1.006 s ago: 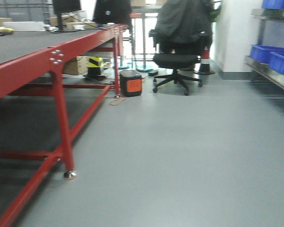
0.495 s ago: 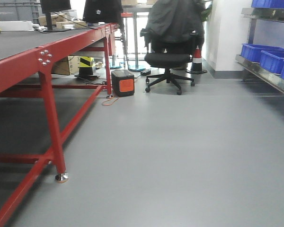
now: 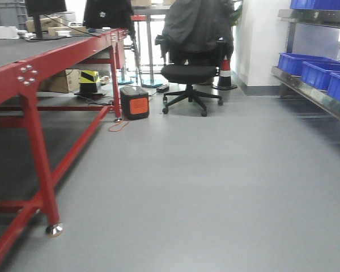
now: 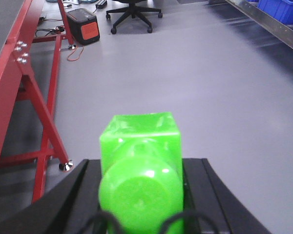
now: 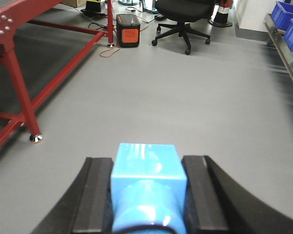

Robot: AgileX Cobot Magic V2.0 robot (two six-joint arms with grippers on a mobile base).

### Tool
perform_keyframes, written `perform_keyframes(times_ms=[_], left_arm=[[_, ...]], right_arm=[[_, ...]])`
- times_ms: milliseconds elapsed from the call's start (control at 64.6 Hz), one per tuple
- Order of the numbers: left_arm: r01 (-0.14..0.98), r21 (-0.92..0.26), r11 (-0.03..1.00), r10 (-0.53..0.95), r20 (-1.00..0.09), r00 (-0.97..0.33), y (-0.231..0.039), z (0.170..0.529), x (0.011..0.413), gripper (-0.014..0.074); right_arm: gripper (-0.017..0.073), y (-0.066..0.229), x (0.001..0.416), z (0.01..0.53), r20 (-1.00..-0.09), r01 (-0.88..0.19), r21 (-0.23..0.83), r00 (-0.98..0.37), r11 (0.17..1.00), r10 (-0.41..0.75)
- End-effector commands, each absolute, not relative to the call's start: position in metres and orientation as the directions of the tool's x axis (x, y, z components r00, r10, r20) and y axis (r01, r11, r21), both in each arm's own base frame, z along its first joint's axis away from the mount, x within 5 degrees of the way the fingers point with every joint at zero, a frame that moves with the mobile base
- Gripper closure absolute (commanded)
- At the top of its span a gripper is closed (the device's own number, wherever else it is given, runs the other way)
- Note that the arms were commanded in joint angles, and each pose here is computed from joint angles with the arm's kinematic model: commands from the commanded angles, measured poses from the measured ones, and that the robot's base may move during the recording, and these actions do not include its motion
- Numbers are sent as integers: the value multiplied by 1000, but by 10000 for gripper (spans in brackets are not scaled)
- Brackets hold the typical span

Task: Grab block from conveyor and place in blue bin
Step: 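Turn the base away from the conveyor and drive across the floor, then drive the base up to the steel shelf of blue bins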

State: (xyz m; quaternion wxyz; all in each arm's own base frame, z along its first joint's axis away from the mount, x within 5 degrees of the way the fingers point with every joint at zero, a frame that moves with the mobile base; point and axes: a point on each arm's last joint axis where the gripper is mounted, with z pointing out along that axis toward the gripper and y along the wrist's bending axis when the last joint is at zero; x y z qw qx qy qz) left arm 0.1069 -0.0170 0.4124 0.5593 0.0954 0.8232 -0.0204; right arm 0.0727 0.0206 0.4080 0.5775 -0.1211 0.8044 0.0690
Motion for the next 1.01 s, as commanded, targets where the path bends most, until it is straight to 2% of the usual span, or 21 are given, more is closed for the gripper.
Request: perform_keyframes(times_ms=[0, 991], left_arm=[[181, 65, 981, 122, -937, -327, -17, 417, 105, 704], [181, 65, 981, 122, -937, -327, -17, 417, 105, 704]], right_arm=[[712, 20, 71, 413, -954, -274, -39, -274, 961, -117], [712, 20, 71, 413, -954, -274, -39, -274, 961, -117]])
